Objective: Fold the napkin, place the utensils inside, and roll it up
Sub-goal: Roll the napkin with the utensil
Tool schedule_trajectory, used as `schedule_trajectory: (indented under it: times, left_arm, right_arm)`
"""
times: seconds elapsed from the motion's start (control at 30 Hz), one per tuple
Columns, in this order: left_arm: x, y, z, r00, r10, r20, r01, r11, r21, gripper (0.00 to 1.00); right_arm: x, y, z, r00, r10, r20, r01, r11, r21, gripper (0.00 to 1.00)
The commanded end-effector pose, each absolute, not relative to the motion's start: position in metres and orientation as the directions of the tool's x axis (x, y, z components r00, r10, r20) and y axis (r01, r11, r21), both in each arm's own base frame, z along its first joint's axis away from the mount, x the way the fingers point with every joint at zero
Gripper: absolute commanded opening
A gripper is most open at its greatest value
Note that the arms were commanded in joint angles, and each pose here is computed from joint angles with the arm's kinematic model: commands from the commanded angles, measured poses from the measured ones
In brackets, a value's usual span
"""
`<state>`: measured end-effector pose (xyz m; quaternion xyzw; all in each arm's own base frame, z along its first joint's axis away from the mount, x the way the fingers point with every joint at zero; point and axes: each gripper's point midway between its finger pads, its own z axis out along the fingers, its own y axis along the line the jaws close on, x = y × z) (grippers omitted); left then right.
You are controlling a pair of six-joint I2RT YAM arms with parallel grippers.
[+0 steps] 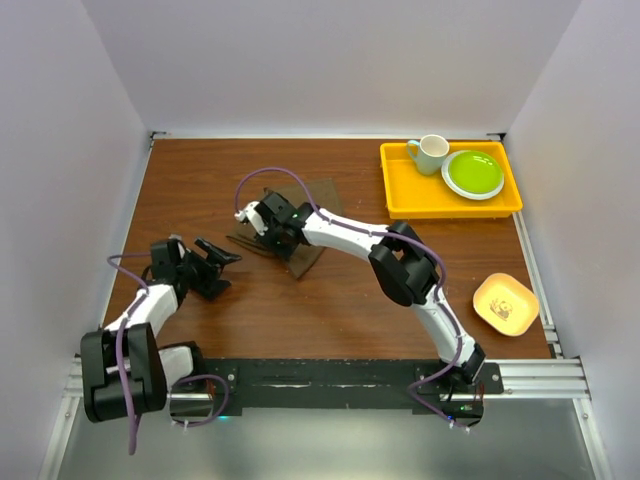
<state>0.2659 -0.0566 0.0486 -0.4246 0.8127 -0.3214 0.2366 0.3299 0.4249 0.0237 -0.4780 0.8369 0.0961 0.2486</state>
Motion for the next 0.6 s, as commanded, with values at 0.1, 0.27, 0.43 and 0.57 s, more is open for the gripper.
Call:
schedule_trajectory:
  times: [0.1, 0.27, 0.43, 0.57]
  left_arm:
    - [0.306, -0.087, 0.072, -0.548, -0.831, -0.091, -0.408, 0.361, -0.839, 0.89]
    - [0.318, -0.099, 0.053, -0.532, -0.845, -0.048, -0.46, 0.336, -0.822, 0.9]
    - [0.341, -0.098, 0.045, -0.51, -0.859, -0.053, -0.497, 0.345, -0.796, 0.9]
    - [0.352, -0.1, 0.028, -0.512, -0.859, 0.002, -0.583, 0.346, -0.735, 0.86]
  right_arm:
    - [0.298, 0.408, -0.003, -0.5, -0.768, -0.4, -0.857, 0.507, 0.098, 0.16]
    - [0.293, 0.412, -0.001, -0.507, -0.759, -0.408, -0.857, 0.494, 0.145, 0.15]
    - [0.293, 0.412, -0.001, -0.508, -0.758, -0.408, -0.857, 0.494, 0.148, 0.16]
    - [0.294, 0.413, 0.001, -0.506, -0.758, -0.413, -0.858, 0.491, 0.15, 0.17]
